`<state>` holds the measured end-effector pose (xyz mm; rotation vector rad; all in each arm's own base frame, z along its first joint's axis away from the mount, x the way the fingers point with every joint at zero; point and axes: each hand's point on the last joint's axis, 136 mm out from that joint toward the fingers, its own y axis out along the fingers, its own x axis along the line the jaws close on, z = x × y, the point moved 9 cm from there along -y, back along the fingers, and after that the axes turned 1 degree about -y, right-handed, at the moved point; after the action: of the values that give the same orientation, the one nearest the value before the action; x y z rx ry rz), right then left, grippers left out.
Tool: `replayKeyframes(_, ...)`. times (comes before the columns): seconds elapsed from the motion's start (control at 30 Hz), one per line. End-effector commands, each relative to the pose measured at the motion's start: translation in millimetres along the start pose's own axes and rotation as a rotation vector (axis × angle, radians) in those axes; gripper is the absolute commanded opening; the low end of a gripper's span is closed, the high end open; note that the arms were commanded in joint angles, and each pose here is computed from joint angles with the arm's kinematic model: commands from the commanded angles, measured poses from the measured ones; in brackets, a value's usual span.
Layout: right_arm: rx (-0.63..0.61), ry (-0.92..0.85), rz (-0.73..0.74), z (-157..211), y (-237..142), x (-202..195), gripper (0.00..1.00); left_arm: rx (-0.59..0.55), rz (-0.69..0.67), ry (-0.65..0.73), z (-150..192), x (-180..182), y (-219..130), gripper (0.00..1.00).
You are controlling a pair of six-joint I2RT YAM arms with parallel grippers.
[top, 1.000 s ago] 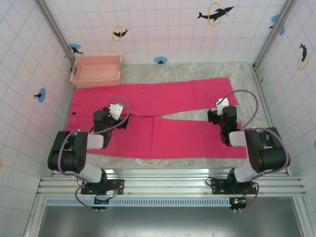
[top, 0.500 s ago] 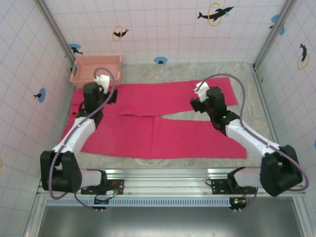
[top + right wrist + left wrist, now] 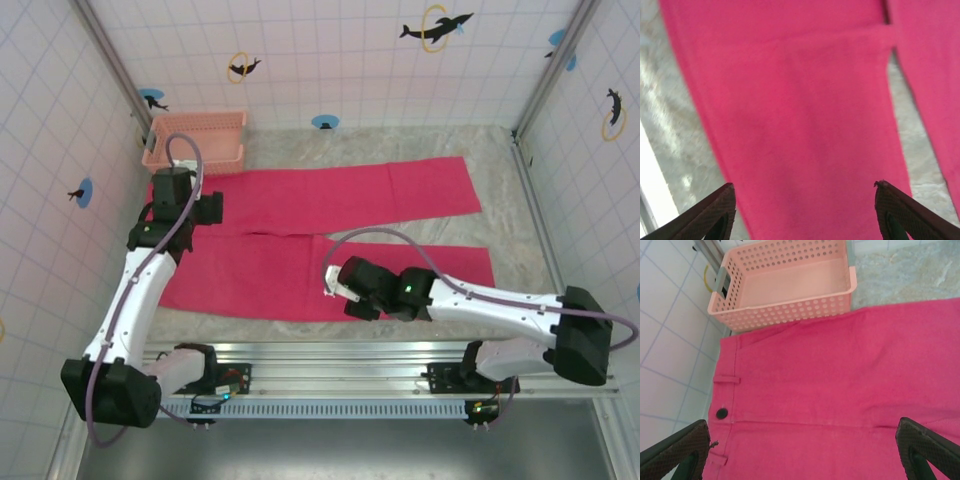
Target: Roll up the long pants
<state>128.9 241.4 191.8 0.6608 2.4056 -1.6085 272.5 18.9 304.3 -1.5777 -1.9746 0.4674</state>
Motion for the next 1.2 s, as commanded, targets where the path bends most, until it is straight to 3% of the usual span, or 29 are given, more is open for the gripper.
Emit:
replayKeyframes(0.0,0.089,-0.062,-0.037,12.6,14.4,20.0,0.71,0.060,-0.034,0.044,7.4,1.8,-6.9,0.97)
replayKeyframes(0.07,0.130,-0.129,-0.067,11.5,23.0,29.5,0.64,0.048,-0.037,0.089,6.3,2.6,-10.2,0.97)
replayKeyframes(0.23,0.219,-0.185,-0.154,4.3,42.3,41.9,0.58,0.065,-0.072,0.106,8.5,7.1,-16.0,0.98)
replayKeyframes(0.47,0.278,-0.140,-0.228,-6.5,61.6,52.5,0.57,0.068,-0.064,0.126,16.9,8.6,-25.8,0.98)
replayKeyframes(0.67,0.354,-0.111,-0.272,-1.3,70.9,60.3,0.48,0.068,-0.057,0.125,20.9,9.1,-31.0,0.97)
replayKeyframes(0.77,0.357,-0.088,-0.263,-2.0,74.4,56.2,0.36,0.070,-0.051,0.130,23.4,8.4,-30.8,0.97)
replayKeyframes(0.87,0.351,-0.068,-0.260,-3.7,72.3,48.2,0.08,0.071,-0.037,0.142,25.9,7.4,-31.4,0.97)
replayKeyframes(0.93,0.333,-0.050,-0.249,-6.1,67.3,40.5,0.00,0.065,-0.022,0.169,28.1,5.3,-32.0,0.98)
replayKeyframes(1.17,0.251,0.024,-0.277,-25.4,32.2,3.1,0.00,0.097,0.114,0.325,53.1,-18.9,-26.6,0.93)
